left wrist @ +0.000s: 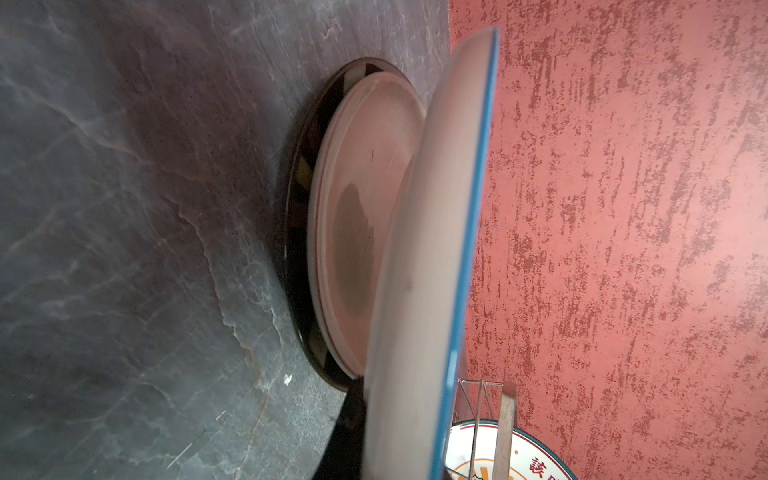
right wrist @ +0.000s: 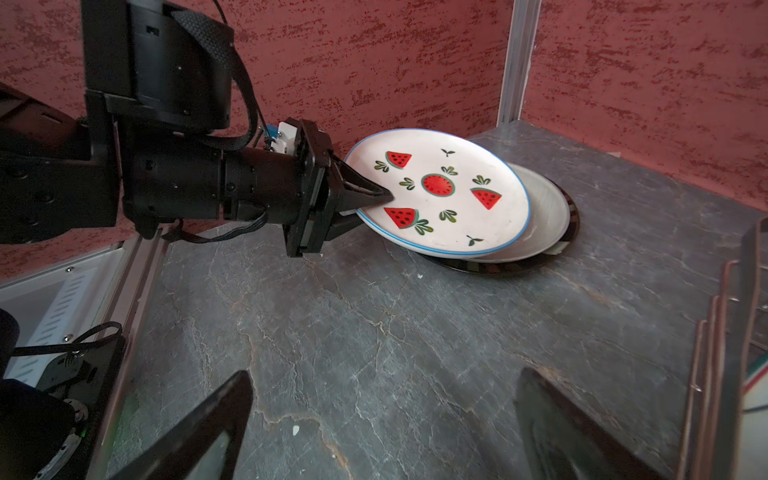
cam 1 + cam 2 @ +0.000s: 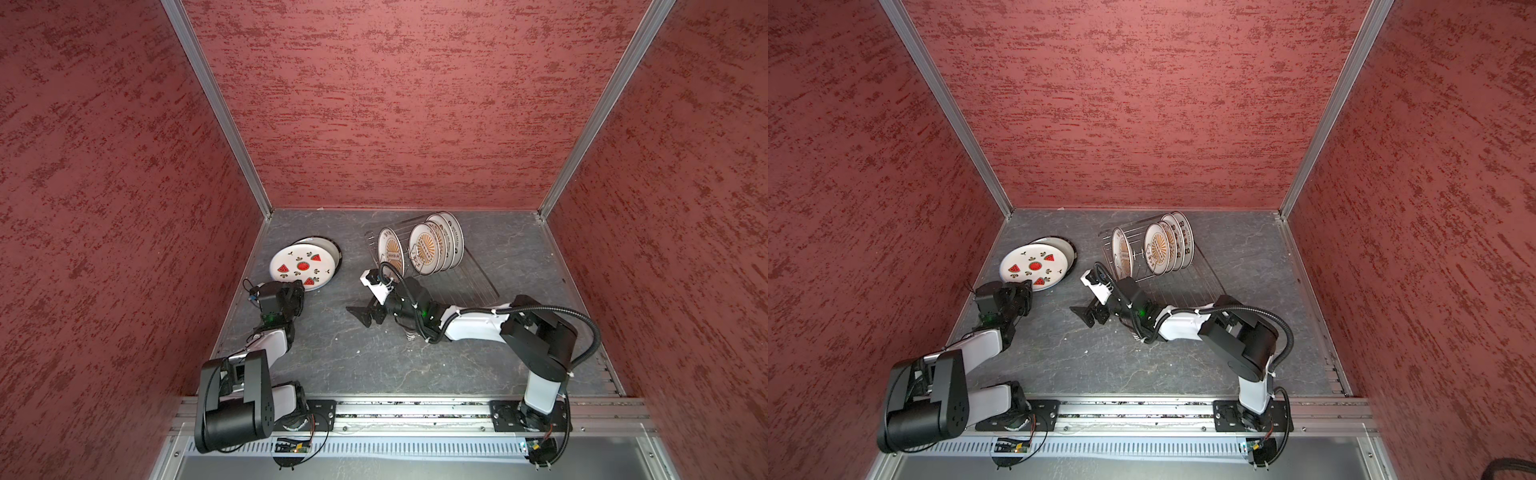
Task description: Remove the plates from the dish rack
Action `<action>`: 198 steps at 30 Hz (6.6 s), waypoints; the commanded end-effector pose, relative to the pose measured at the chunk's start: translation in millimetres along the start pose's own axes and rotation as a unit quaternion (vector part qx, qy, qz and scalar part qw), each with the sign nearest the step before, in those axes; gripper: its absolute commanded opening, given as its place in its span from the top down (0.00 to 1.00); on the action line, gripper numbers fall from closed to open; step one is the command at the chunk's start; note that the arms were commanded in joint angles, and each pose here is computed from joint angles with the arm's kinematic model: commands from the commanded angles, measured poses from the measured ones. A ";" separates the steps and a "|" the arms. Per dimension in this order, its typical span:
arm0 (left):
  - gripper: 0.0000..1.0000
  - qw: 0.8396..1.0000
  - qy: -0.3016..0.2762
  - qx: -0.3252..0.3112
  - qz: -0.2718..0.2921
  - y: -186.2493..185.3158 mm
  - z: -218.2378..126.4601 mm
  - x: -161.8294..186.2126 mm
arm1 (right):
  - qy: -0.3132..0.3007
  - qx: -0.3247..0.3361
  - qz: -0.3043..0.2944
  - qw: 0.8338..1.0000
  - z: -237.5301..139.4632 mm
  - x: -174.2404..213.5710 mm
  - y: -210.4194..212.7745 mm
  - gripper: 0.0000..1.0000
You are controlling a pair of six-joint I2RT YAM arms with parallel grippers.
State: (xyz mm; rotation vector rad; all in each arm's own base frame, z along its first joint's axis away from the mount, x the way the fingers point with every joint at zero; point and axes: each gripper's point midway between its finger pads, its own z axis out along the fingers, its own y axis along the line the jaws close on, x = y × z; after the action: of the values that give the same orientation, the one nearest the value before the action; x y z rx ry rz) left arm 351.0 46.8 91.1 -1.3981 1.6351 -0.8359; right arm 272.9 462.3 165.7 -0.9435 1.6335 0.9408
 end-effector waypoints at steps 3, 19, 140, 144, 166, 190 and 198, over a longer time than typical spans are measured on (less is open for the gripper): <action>1.00 0.998 -0.030 0.054 0.012 -40.9 6.4 -13.4 | 0.002 -0.015 -0.010 1.000 6.3 -2.5 7.3 0.01; 0.95 1.000 -0.002 0.001 0.006 -31.0 26.9 -9.7 | 0.004 -0.015 -0.011 1.000 5.7 -2.1 7.3 0.01; 0.01 0.776 0.183 0.422 0.432 -80.2 -147.7 209.5 | -0.256 0.285 0.073 0.921 -247.7 -66.2 -85.5 0.01; 0.00 0.760 0.205 0.432 0.439 -80.7 -152.6 219.7 | -0.250 0.316 0.094 0.910 -262.7 -59.6 -107.5 0.01; 0.01 0.761 0.199 0.437 0.437 -83.2 -155.8 229.4 | -0.117 0.387 0.129 0.905 -234.8 -48.7 -196.3 0.31; 0.01 0.769 0.210 0.409 0.444 -78.7 -137.8 244.6 | -0.066 0.423 0.117 0.896 -228.5 -56.1 -225.8 0.61; 0.01 0.764 0.233 0.409 0.440 -77.5 -133.2 257.5 | -0.020 0.441 0.135 0.887 -211.8 -39.6 -250.5 0.66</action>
State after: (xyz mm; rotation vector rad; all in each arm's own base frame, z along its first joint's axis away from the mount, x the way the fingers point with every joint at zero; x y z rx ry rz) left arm 251.1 -215.5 162.2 0.2246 1.7258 -1.0899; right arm 423.5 179.6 232.1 -0.0683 1.8404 0.3325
